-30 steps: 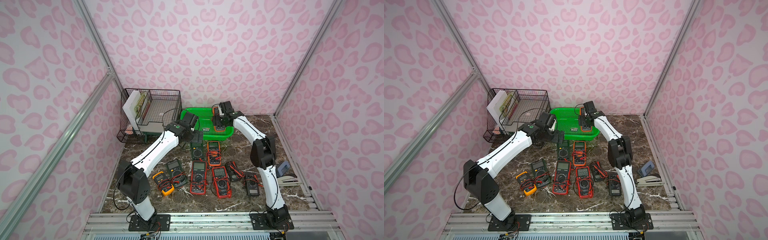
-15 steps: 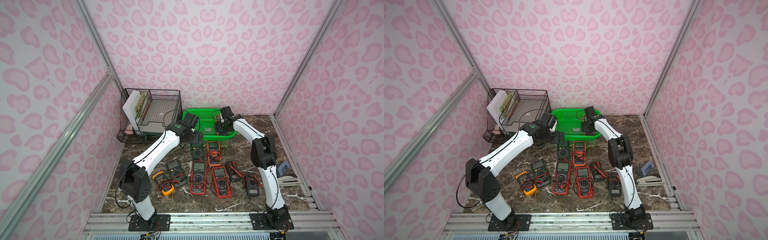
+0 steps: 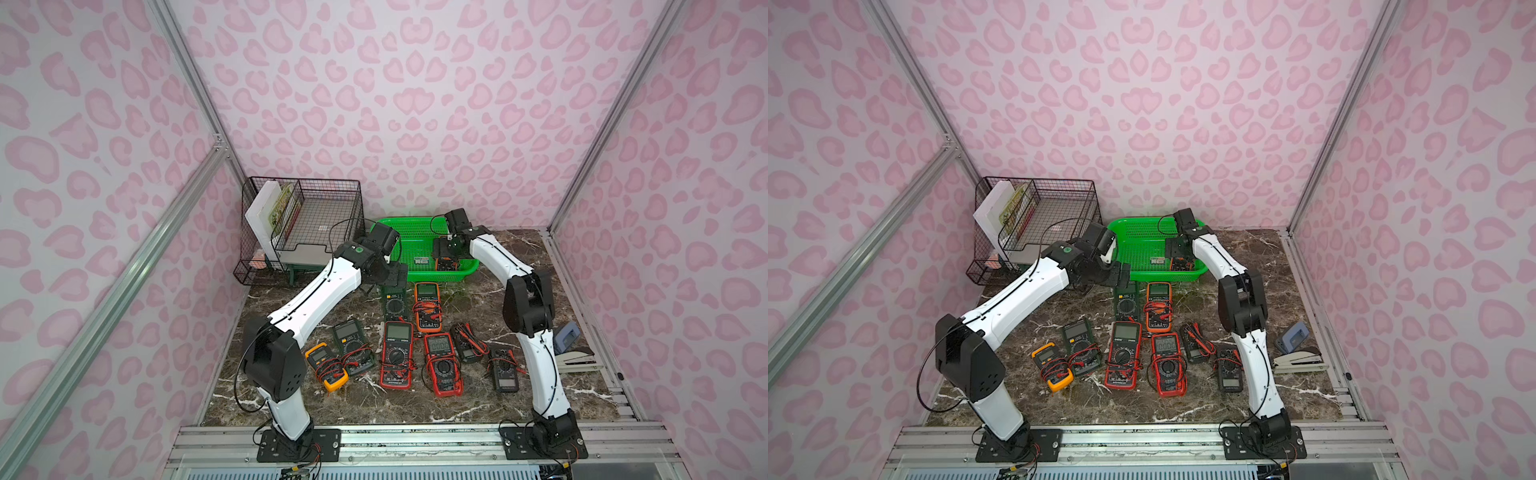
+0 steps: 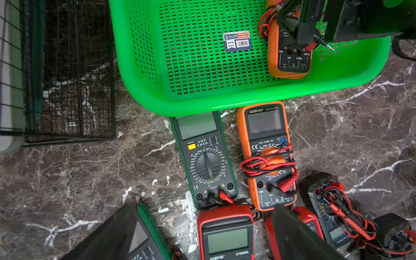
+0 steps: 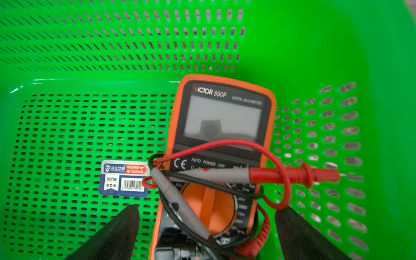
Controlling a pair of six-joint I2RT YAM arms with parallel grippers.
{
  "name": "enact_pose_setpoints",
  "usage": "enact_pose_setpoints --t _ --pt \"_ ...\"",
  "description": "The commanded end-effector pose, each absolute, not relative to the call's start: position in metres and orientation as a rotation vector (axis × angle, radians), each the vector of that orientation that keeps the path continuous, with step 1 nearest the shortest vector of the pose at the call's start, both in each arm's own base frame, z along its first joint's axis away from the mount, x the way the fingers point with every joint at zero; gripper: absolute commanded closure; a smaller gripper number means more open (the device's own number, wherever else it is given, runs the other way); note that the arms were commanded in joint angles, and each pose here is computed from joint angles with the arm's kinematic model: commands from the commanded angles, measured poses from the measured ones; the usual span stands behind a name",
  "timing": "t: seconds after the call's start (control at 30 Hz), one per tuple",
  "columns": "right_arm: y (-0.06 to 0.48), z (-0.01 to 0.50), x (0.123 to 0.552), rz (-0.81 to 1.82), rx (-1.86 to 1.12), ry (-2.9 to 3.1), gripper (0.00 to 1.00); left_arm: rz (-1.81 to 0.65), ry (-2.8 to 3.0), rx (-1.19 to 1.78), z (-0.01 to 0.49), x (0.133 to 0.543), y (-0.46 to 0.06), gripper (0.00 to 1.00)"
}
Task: Put the multimeter into the basket
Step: Place the multimeter in the basket.
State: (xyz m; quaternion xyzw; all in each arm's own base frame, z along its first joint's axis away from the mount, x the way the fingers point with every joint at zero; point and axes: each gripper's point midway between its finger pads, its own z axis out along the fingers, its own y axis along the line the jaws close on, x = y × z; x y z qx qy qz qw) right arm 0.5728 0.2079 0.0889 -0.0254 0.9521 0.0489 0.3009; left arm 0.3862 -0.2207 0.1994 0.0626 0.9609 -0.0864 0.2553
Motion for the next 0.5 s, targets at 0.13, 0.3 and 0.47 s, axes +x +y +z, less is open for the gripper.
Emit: enact_pose_setpoints --t 0.13,0.3,0.47 --pt "0.214 0.123 0.572 0.186 -0.034 2.477 0.01 -0.221 2.621 0.179 0.201 0.383 -0.218 0.02" --pt "0.220 0.145 0.567 0.214 -0.050 2.450 0.01 -0.160 2.639 0.126 0.199 0.381 -0.208 0.01" --pt "0.226 0.163 0.556 0.228 -0.071 2.433 0.01 -0.128 2.680 0.111 0.192 0.369 -0.200 0.01"
